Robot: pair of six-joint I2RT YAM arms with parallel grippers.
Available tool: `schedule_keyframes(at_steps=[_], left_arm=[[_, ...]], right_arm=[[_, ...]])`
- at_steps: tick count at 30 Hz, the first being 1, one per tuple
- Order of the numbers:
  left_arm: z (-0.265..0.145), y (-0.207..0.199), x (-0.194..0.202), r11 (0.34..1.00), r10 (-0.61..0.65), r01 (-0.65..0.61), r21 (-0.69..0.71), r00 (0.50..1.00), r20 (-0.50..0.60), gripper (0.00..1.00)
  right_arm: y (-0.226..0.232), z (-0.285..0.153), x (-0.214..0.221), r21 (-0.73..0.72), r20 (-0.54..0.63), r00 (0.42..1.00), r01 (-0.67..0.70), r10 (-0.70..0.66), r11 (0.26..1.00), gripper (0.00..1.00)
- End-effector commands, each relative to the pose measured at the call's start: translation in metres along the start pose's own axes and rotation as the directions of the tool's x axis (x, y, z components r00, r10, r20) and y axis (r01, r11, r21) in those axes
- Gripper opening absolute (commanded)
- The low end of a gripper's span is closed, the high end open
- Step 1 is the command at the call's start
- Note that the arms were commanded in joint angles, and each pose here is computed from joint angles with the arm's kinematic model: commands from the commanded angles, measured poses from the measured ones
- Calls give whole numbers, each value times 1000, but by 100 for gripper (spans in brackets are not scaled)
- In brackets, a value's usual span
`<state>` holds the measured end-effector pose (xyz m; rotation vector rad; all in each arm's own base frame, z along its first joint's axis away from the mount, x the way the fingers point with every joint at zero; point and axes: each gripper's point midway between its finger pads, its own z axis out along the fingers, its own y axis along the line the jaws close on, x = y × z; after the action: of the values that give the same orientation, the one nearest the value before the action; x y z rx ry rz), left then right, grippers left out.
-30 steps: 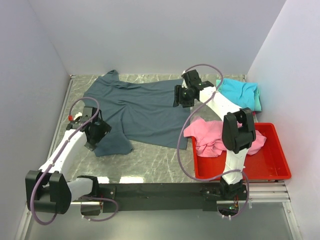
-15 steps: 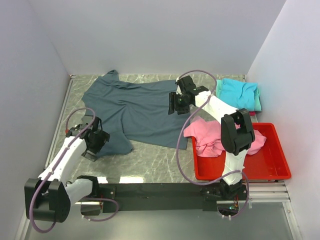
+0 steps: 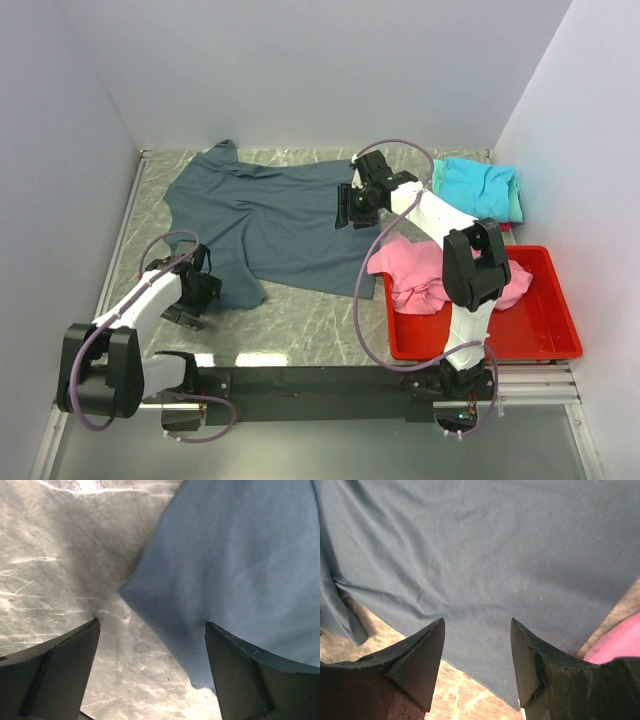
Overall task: Fold and stack the t-shirts
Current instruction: Flatten the tshirt out
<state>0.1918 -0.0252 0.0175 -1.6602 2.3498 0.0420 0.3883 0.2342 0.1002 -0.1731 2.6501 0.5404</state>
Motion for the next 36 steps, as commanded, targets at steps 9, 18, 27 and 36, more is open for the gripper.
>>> schedule_keyframes(at_steps=[9,18,27,36], left_arm=[[9,-14,-20,1000,-13,12,7,995,103,46],[-7,-37,-53,994,107,-108,-6,969,224,1],[-29,-95,-77,918,391,-396,-28,891,232,7],[-44,-138,-84,898,402,-434,71,877,263,84]], right_arm=[[16,-28,-15,-29,75,997,25,-23,999,62],[18,-29,-15,-33,70,997,28,-25,999,62],[19,-30,-16,-35,57,998,33,-31,999,61],[25,-27,-10,-39,32,998,46,-45,998,61]])
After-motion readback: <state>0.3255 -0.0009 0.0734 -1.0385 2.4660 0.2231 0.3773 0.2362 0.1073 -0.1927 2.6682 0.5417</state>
